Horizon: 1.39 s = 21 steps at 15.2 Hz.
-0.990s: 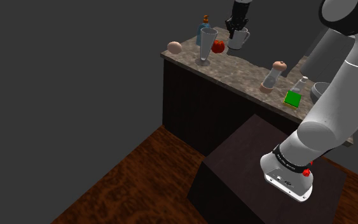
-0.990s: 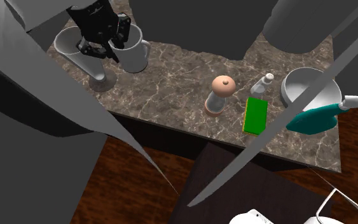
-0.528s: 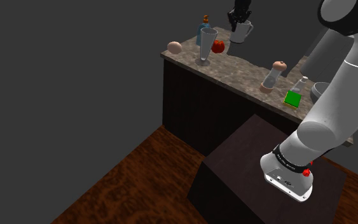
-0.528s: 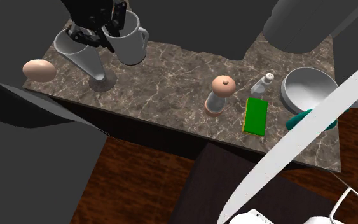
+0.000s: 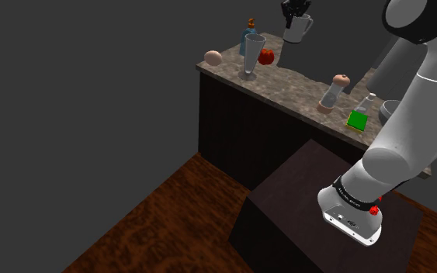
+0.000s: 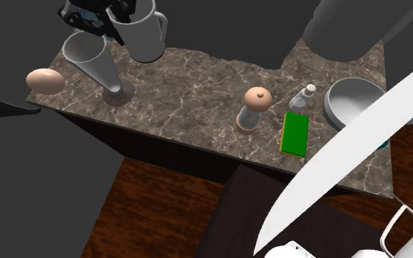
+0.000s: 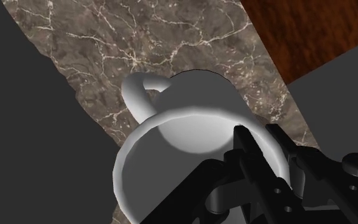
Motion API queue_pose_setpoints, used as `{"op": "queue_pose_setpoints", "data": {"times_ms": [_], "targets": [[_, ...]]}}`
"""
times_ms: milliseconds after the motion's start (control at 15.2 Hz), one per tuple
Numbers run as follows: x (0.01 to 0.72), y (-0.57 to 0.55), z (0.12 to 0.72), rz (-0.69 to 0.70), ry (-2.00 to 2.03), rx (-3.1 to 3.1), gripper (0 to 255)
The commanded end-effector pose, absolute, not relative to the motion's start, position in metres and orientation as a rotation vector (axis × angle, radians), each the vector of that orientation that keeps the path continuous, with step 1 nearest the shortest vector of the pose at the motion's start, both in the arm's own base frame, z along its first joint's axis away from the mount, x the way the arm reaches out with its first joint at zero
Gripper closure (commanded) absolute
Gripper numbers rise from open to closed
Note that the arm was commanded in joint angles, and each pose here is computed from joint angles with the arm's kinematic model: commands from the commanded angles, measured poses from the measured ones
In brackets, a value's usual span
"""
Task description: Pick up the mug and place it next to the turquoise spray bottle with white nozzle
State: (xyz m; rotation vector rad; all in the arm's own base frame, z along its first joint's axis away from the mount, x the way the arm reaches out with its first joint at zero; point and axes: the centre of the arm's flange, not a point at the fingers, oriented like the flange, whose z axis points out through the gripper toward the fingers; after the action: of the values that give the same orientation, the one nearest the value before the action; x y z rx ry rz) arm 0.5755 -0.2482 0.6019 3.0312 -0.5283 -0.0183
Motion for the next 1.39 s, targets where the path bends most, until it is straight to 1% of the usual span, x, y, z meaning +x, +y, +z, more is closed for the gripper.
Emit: {"op": "queue_pose_setpoints", "data": {"times_ms": [0,660,1320], "targets": [[0.575,-0.248,0.612,-0.019,-0.528,3.031,255],[0.575,-0.248,0.664,-0.019,-0.528,3.031,255],[0.445,-0.268,0.664,-0.019,-0.528,3.031,255]]}}
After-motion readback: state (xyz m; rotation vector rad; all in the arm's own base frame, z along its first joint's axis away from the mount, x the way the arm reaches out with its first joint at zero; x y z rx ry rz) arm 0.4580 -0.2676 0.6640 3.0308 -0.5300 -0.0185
